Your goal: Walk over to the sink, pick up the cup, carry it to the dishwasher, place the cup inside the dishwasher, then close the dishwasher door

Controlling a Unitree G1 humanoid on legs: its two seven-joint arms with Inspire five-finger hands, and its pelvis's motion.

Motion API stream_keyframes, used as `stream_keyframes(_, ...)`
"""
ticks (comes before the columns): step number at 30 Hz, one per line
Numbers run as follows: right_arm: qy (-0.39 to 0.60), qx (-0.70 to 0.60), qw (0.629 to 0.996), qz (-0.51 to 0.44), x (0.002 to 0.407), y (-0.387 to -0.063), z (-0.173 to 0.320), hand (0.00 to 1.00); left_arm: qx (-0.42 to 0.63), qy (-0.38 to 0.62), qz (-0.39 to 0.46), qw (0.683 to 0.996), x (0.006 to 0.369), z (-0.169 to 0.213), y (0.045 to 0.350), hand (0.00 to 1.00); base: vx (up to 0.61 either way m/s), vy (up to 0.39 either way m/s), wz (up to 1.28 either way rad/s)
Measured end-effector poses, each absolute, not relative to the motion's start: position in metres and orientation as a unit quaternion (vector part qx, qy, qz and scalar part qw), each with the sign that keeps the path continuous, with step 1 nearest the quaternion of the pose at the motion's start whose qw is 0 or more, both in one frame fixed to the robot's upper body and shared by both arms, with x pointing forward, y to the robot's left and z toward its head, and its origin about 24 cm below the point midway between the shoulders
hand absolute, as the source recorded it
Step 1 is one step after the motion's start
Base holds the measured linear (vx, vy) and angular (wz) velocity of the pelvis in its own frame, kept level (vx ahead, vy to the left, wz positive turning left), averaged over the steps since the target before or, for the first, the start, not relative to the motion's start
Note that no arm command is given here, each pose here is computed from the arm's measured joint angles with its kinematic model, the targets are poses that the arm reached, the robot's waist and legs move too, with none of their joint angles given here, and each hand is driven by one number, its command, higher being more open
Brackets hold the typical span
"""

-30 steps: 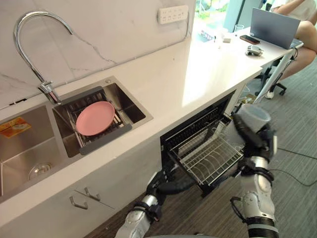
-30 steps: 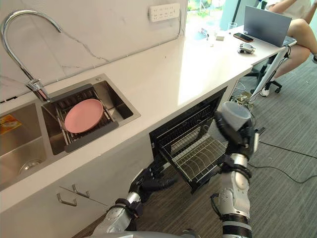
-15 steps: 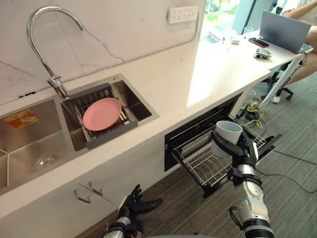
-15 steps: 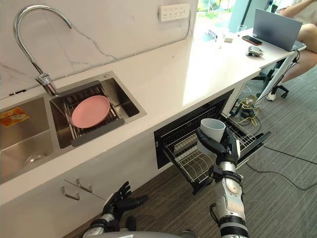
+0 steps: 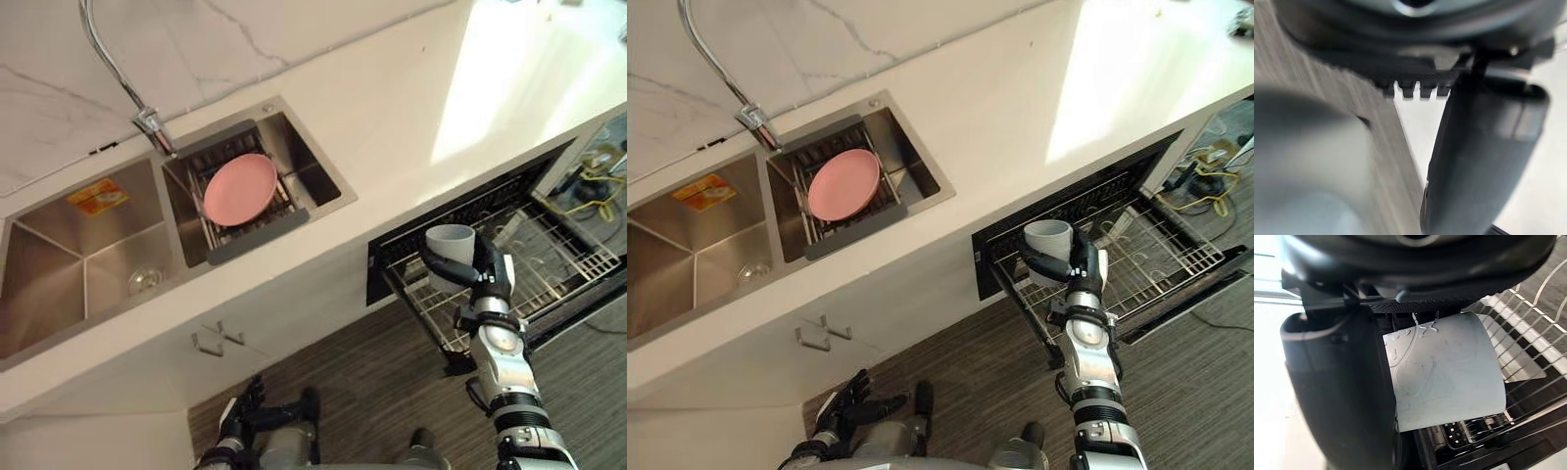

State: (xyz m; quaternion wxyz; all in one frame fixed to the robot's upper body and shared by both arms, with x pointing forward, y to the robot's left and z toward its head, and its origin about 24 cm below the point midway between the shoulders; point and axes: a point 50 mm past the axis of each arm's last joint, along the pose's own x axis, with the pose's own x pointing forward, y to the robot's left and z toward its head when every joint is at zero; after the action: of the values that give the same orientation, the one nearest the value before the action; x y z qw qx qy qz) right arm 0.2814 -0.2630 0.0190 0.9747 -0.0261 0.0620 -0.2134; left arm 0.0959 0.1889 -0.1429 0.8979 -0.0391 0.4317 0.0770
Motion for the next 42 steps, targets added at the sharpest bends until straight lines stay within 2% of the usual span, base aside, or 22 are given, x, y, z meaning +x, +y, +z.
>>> stream_keyframes(3,0.062,-0.040,0.970,-0.231,0.281,-0.267,0.020,0.00,-0.061,0.450,0.120,0.883,0.089,-0.147,0.192,1.00,-0.02,-0.005,0.10)
stream_keyframes(14,0.062,-0.088,0.935,-0.337,0.275,-0.287,0.022,0.00,-0.046,0.416,0.154,0.895,0.109,-0.138,0.190,1.00,-0.04,0.003,0.05)
stream_keyframes(22,0.069,-0.152,0.927,-0.337,0.277,-0.303,0.027,0.00,-0.035,0.432,0.188,0.881,0.104,-0.140,0.201,1.00,-0.01,-0.008,-0.04)
stream_keyframes(23,0.072,-0.157,0.927,-0.334,0.279,-0.303,0.026,1.00,-0.033,0.440,0.188,0.878,0.102,-0.142,0.201,1.00,0.00,0.000,0.00)
stream_keyframes(30,0.090,-0.156,0.940,-0.290,0.287,-0.297,0.021,1.00,-0.033,0.461,0.190,0.866,0.094,-0.148,0.202,1.00,-0.01,-0.006,0.02)
stream_keyframes(35,0.105,-0.165,0.958,-0.211,0.289,-0.279,0.012,1.00,-0.030,0.457,0.191,0.868,0.095,-0.147,0.205,1.00,-0.04,-0.010,0.03)
stream_keyframes(38,0.109,-0.165,0.959,-0.205,0.284,-0.272,0.003,1.00,-0.030,0.457,0.192,0.868,0.095,-0.147,0.205,1.00,-0.04,-0.024,0.04)
stream_keyframes(42,0.111,-0.084,0.960,-0.241,0.265,-0.260,-0.017,1.00,-0.026,0.460,0.198,0.865,0.093,-0.147,0.207,1.00,-0.02,-0.040,0.04)
